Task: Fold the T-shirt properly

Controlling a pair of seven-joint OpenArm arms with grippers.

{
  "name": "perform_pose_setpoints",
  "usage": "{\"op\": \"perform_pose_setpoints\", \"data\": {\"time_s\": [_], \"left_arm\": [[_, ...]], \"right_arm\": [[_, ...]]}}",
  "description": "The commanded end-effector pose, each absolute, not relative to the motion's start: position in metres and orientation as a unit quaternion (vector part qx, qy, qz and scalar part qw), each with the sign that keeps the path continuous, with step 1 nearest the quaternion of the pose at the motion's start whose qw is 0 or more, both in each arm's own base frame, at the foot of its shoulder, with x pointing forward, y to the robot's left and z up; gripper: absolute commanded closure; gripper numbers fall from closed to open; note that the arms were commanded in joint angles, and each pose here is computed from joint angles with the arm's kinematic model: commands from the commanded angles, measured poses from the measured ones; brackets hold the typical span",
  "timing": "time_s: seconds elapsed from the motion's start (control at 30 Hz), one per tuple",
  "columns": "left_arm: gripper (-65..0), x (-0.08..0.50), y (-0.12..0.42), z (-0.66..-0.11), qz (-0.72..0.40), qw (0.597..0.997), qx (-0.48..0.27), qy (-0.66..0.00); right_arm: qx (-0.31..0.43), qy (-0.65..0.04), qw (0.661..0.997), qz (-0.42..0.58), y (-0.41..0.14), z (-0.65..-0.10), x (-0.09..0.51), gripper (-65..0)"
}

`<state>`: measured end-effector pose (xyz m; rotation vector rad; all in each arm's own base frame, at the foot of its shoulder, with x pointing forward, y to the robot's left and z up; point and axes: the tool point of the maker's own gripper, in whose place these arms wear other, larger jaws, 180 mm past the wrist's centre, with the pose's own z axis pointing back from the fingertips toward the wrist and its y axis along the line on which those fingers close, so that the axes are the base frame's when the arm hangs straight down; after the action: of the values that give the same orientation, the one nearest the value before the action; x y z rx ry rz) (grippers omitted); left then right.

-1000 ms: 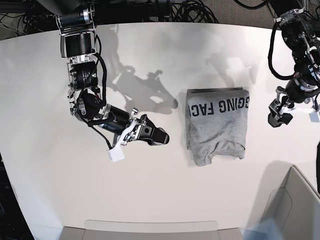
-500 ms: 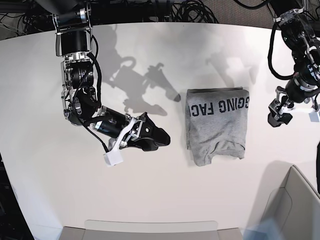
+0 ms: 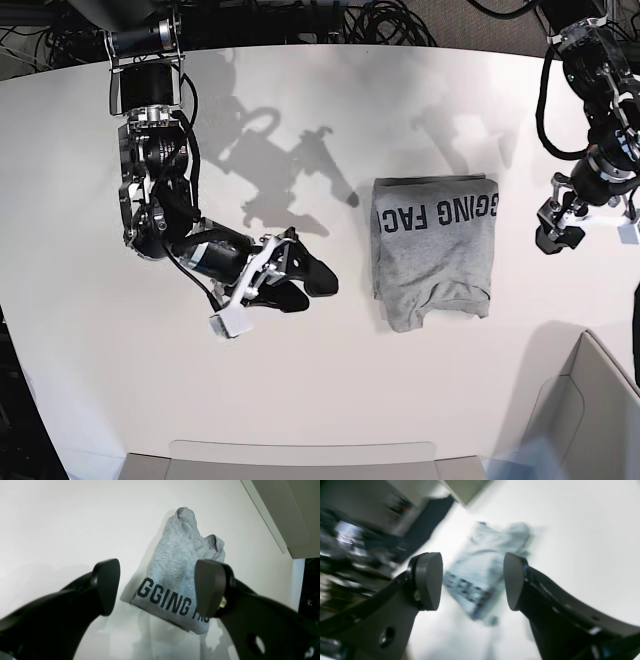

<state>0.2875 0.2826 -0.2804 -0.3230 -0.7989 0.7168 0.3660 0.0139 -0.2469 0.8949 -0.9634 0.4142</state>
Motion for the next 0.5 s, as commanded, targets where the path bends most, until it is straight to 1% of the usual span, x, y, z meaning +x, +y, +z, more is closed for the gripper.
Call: {"op": "perform_pose_setpoints", "data": {"time_s": [0.0,0.1,0.23,0.3,0.37,0.47], "left_arm": [[-45.1,0.292,0.286,-0.270,0.333,0.843,-0.151,-0.394],[-45.1,0.292,0.285,-0.269,0.331,0.843,-0.152,-0.396],[-45.0,0.295,0.283,-0.263,0.312,0.845,-0.154,-0.407],[-44.5,0.299,0.285,-0.258,0.287,0.844,-0.143,-0.430],[-42.2,0.302,0.290,-0.251,0.275,0.833,-0.129,-0.463],[-40.2,0.301,0.297,-0.248,0.254,0.820,-0.101,-0.504]], "right_arm": [[0.416,-0.480,0.740,0.220,0.028,-0.218,0.368,-38.1],[0.364,-0.513,0.726,0.277,0.051,-0.219,0.361,-38.0],[0.360,-0.518,0.710,0.314,0.070,-0.226,0.348,-38.0],[0.358,-0.512,0.710,0.325,0.072,-0.231,0.344,-38.0],[0.354,-0.511,0.712,0.327,0.071,-0.233,0.344,-38.0],[0.311,-0.514,0.721,0.344,0.062,-0.245,0.349,-38.0]]}}
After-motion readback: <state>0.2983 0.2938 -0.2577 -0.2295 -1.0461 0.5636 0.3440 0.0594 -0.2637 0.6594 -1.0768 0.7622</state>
